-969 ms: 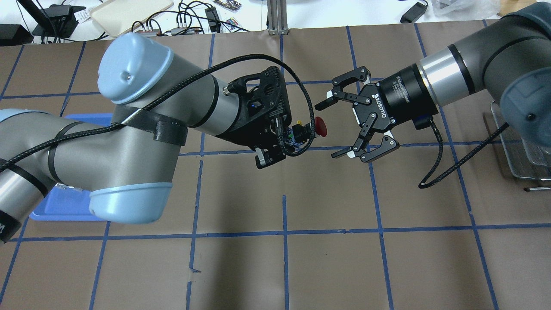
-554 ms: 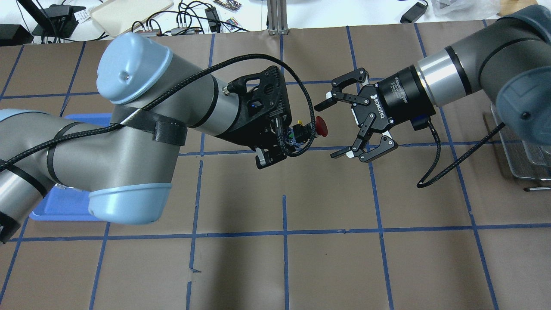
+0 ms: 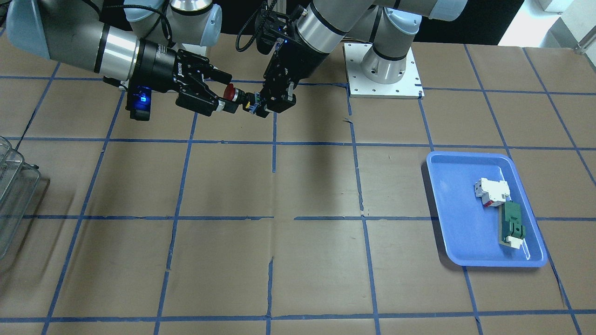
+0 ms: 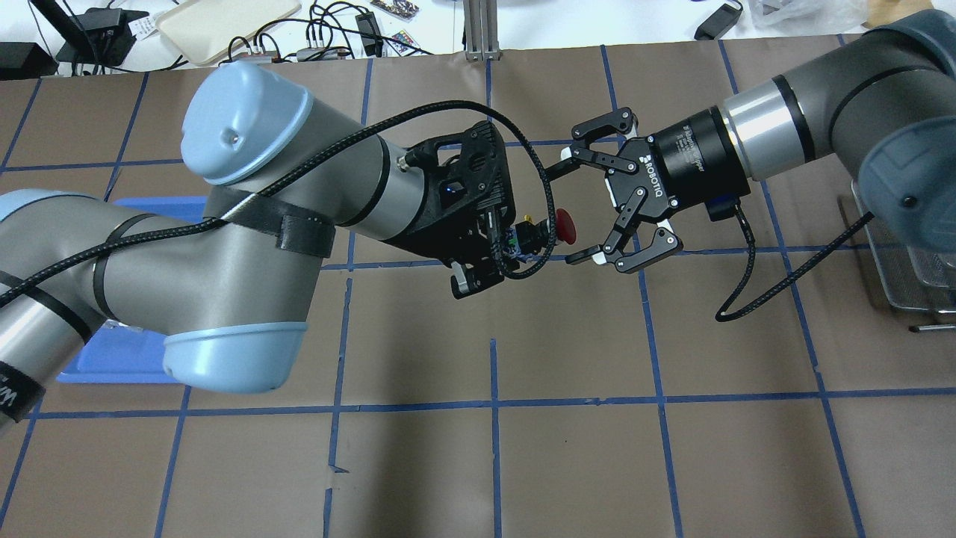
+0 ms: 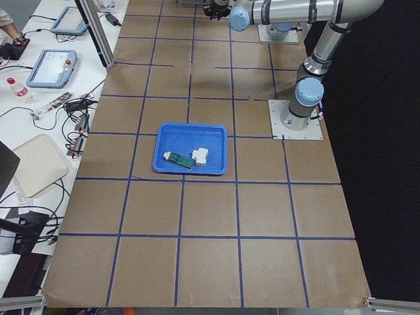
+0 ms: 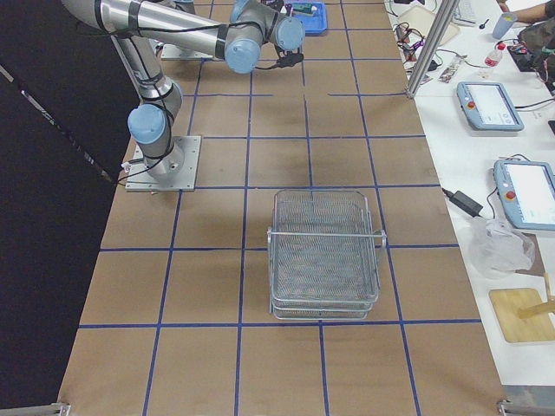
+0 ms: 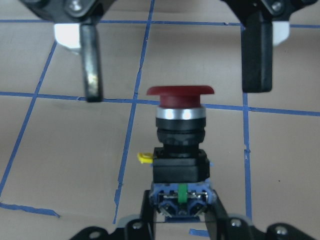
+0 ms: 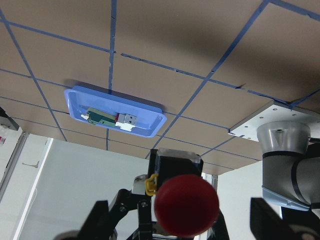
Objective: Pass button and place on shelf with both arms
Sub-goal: 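Bring the right gripper around the red button cap held by the left gripper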
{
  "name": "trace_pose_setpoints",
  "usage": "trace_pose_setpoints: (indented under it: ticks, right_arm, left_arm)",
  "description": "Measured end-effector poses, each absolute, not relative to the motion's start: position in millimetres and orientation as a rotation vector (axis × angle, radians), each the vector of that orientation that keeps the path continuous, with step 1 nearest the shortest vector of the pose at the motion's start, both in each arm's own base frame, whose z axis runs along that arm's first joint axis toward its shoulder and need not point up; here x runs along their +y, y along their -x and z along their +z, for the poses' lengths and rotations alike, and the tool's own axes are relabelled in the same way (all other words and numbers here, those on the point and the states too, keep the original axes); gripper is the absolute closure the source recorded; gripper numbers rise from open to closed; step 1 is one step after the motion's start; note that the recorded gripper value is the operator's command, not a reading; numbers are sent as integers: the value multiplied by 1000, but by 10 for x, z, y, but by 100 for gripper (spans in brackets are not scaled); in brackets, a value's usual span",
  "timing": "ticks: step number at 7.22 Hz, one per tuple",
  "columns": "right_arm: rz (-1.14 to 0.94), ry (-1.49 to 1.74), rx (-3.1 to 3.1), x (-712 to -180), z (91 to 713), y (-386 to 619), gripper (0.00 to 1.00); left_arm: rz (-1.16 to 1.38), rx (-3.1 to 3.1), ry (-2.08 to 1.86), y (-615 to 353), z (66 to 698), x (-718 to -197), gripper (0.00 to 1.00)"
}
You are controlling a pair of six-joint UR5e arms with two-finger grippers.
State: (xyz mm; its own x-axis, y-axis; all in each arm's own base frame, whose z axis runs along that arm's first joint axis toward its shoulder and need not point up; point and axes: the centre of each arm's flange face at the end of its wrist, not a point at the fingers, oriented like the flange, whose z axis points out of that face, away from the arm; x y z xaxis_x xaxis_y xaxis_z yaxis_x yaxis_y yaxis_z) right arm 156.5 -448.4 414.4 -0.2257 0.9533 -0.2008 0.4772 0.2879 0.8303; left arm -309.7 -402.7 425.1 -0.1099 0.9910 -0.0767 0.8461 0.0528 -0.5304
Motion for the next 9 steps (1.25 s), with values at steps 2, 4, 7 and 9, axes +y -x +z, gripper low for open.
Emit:
trace_pose_setpoints:
  ticks: [2, 4, 7, 9]
  right_arm:
    - [851, -1300, 1828, -4442, 4045, -1566, 1]
    - [856, -1307, 1831, -4417, 4028, -1566, 15]
    - [855, -1307, 1831, -4402, 4042, -1568, 75]
    - [860, -1309, 1825, -4400, 4040, -1570, 100]
  left_arm:
    - [666, -2024, 1859, 3105, 4275, -4009, 100]
    - [666, -2023, 1860, 3108, 4276, -4004, 100]
    - [667, -2023, 1860, 3107, 4280, -4005, 100]
    - [668, -2023, 1860, 3107, 4282, -4003, 100]
